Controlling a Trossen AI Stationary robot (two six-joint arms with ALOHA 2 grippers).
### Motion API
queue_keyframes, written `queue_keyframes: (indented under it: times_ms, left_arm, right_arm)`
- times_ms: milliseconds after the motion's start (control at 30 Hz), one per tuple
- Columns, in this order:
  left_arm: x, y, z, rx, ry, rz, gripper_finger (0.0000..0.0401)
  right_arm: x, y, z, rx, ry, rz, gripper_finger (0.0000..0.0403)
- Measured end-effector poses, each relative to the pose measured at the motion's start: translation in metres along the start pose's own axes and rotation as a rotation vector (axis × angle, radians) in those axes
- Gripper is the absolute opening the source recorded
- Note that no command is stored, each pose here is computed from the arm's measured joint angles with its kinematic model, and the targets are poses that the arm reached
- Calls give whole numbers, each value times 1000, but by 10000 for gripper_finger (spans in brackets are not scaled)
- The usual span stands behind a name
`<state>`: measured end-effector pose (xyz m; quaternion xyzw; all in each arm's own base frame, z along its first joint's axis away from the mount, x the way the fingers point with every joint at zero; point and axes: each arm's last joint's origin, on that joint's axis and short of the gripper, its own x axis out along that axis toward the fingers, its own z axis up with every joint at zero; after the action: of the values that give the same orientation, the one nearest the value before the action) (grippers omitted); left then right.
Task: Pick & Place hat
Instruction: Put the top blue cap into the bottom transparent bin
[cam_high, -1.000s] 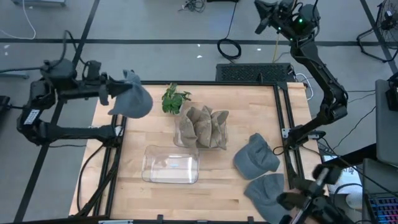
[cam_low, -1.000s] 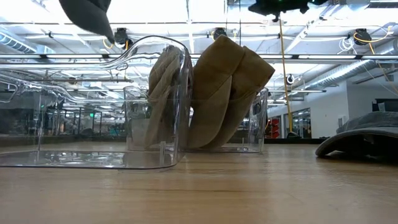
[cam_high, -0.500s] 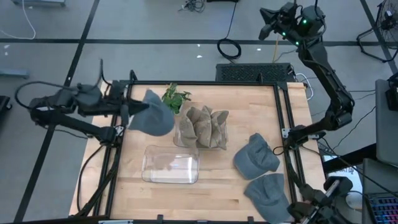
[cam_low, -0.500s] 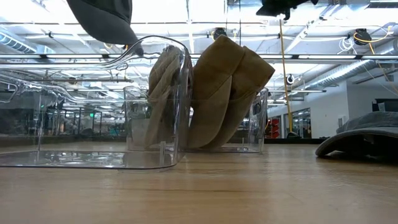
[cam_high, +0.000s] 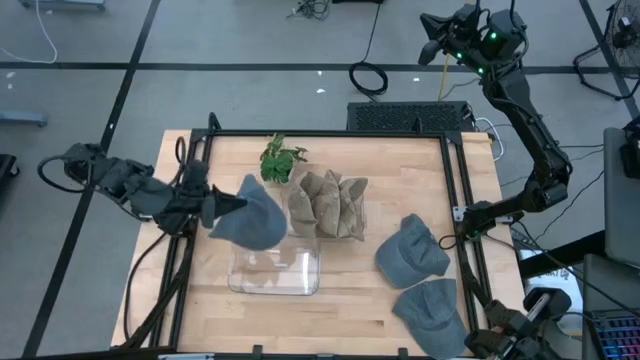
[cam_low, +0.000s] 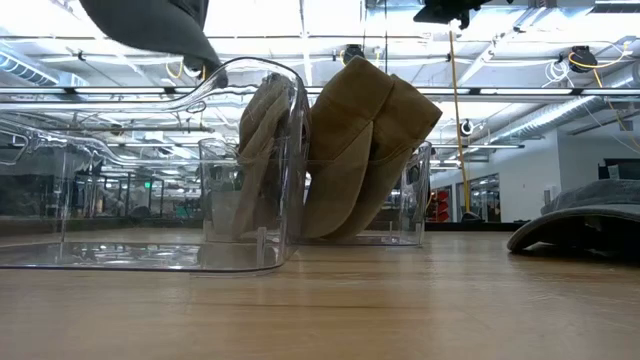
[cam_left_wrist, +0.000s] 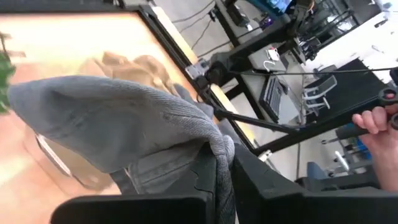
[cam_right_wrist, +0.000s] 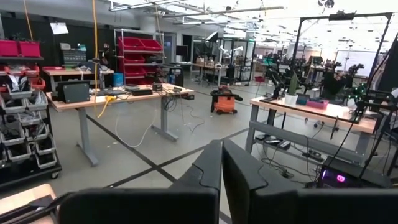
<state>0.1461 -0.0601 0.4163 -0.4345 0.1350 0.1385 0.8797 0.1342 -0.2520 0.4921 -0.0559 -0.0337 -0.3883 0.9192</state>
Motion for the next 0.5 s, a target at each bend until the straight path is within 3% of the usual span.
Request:
queue_keyframes:
  times_ms: [500]
  left_arm:
    - [8,-10,-63,-223,43,143,21]
  right_arm:
    - [0,1,-4,14,42,7,0]
